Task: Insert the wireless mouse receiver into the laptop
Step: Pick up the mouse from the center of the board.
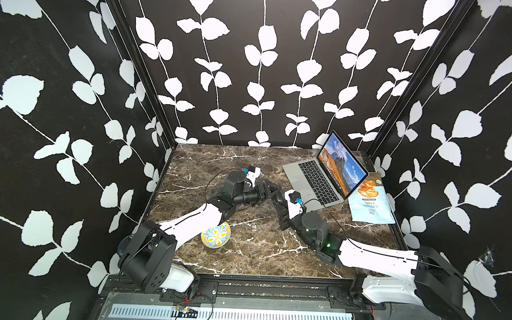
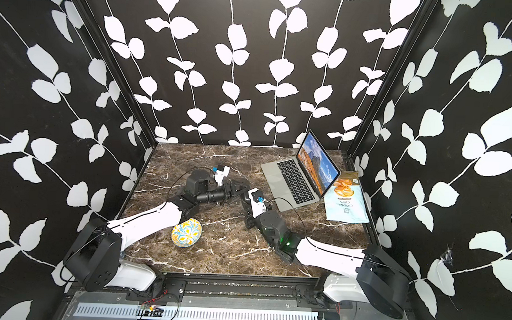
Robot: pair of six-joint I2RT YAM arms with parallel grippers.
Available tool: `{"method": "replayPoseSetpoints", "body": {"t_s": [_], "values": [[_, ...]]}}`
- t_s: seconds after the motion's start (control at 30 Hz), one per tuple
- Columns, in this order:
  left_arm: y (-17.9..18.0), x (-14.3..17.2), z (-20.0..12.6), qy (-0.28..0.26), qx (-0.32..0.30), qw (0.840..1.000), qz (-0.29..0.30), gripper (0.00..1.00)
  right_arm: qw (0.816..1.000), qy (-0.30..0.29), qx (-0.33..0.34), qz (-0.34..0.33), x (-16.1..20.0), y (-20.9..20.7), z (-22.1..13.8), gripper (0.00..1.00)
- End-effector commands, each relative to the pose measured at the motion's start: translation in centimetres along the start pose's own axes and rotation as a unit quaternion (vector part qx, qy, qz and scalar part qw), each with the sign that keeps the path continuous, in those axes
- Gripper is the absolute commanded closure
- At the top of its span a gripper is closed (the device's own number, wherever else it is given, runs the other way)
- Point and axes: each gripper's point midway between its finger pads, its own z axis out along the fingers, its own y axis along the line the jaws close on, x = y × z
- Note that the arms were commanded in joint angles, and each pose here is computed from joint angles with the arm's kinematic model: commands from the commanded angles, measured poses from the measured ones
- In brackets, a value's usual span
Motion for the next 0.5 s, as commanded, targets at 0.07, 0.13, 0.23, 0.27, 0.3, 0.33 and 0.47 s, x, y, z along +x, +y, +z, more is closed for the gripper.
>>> {"method": "replayPoseSetpoints", "body": {"t_s": [0.07,0.13,0.23,0.27,0.3,0.33,0.47], "values": [[2.3,-1.7,-0.5,-0.069,-0.042,0.996,0.036,0.64,0.999,0.011,-0.024,0.028,0.1,0.2,-0.9,0.4],[2.0,-2.2,-0.8,-0.087,-0.031,0.994,0.052,0.63,0.996,0.031,-0.045,0.066,0.1,-0.1,-1.4,0.2],[0.4,-2.7,-1.7,-0.108,0.009,0.991,0.085,0.63,0.987,0.056,-0.094,0.12,-0.1,0.0,-2.3,0.17],[-0.5,-2.6,-1.9,-0.109,0.027,0.989,0.101,0.63,0.983,0.062,-0.111,0.133,-0.2,0.1,-2.6,0.17],[-1.5,-2.6,-2.2,-0.11,0.045,0.986,0.119,0.63,0.978,0.069,-0.132,0.147,-0.4,0.4,-3.0,0.17],[-2.4,-2.3,-2.5,-0.107,0.061,0.983,0.135,0.63,0.973,0.072,-0.152,0.159,-0.7,0.5,-3.4,0.17],[-6.6,-1.2,-4.5,-0.099,0.126,0.966,0.205,0.62,0.948,0.081,-0.213,0.221,-1.7,0.6,-4.9,0.17]]}}
